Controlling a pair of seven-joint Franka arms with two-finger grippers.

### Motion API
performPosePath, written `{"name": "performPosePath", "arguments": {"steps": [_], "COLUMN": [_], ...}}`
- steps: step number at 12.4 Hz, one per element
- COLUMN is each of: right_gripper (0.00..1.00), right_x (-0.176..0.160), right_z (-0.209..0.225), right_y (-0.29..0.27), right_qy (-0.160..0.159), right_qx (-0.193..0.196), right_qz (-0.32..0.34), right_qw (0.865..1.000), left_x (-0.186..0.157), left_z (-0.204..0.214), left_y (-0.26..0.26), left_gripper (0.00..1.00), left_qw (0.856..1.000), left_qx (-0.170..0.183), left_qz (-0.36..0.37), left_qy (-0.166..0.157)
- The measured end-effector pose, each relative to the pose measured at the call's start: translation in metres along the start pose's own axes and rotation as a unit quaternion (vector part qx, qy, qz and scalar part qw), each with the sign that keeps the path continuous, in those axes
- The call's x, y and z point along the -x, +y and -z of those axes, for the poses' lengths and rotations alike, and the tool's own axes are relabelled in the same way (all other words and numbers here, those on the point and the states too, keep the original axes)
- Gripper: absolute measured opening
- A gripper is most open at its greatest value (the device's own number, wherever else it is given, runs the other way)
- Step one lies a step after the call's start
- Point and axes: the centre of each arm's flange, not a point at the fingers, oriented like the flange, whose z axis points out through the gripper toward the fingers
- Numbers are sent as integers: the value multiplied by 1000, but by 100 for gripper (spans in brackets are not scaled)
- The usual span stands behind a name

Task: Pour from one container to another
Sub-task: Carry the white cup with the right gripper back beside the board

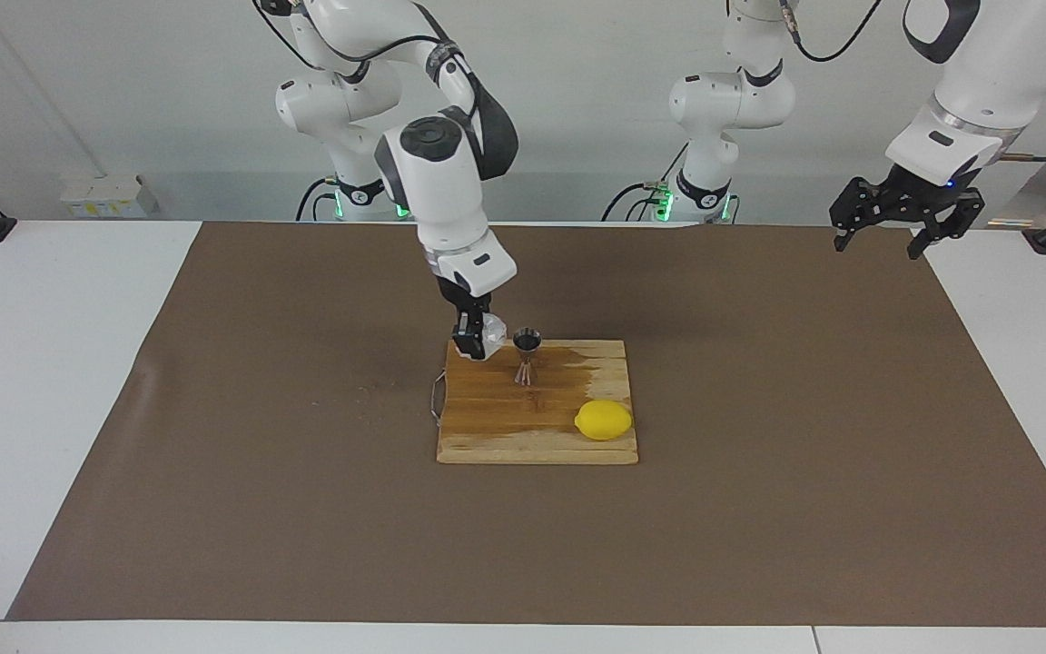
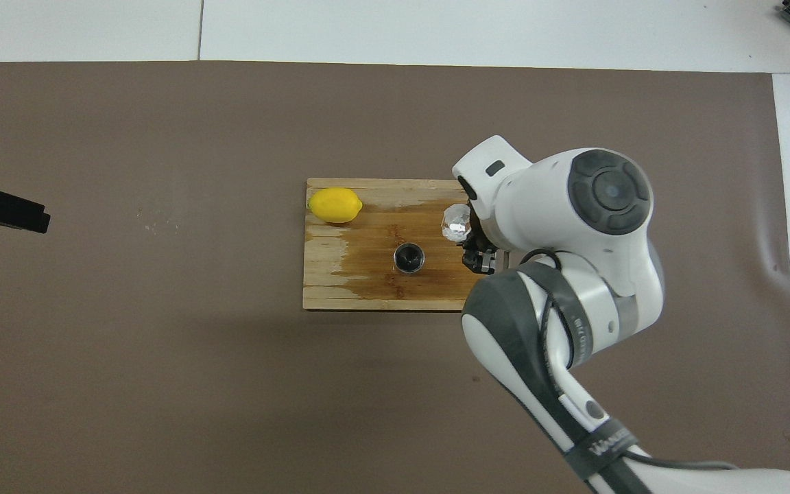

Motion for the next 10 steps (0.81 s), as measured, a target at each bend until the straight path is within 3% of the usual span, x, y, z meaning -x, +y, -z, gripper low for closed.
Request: {"name": "performPosePath", "arguments": {"steps": [6,10], "right_gripper": [49,49], "right_x": [168,237], "right_z": [12,-22], "right_y": [56,51], "right_qy": [134,194], "right_qx": [-26,-24], "right_qz": [7,29], "right_qw": [991,980], "left_x": [0,0], "left_z": [0,0], "left_y": [0,0], "left_gripper": [100,100], "left_qw": [1000,1000], "left_qx": [0,0], "left_qz": [0,0], "left_qy": [0,0]}}
